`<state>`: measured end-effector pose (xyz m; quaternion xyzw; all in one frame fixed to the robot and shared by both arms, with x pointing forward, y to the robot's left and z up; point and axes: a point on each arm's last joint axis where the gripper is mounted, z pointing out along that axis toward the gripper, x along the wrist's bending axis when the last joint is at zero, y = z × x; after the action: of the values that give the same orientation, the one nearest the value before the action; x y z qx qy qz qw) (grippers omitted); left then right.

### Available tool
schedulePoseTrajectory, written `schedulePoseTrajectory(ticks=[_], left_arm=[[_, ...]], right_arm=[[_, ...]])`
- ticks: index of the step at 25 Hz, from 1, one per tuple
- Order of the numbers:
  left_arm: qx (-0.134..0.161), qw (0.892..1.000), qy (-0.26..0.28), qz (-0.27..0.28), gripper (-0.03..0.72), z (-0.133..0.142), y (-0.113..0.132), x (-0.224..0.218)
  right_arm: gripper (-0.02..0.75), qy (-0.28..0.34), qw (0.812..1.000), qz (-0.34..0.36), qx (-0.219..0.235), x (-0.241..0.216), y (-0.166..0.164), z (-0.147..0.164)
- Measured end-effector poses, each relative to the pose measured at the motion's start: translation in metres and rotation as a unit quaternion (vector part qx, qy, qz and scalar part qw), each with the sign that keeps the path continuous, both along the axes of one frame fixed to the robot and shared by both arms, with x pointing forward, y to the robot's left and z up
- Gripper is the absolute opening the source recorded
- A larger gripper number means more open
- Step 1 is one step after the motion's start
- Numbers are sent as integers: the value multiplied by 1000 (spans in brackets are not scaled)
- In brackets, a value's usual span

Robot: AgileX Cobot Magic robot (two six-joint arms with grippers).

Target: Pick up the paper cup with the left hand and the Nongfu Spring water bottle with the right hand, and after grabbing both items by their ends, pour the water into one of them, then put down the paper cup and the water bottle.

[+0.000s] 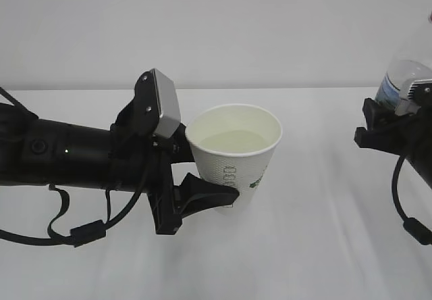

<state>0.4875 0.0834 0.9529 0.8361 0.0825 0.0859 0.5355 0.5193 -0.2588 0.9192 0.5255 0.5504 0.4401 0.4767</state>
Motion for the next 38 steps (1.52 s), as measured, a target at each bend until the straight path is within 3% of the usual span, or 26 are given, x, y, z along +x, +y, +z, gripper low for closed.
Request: schedulePoseTrajectory(ticks=[23,33,38], left_arm=[[-1,1000,1,2,489,0,0,0],[-1,1000,1,2,489,0,0,0],[-1,1000,1,2,489,0,0,0]], right_arm=[[493,57,998,19,-20,52,14,-69],[493,55,998,21,-21,53,15,-69],[601,54,998,21,-21,53,15,-69]])
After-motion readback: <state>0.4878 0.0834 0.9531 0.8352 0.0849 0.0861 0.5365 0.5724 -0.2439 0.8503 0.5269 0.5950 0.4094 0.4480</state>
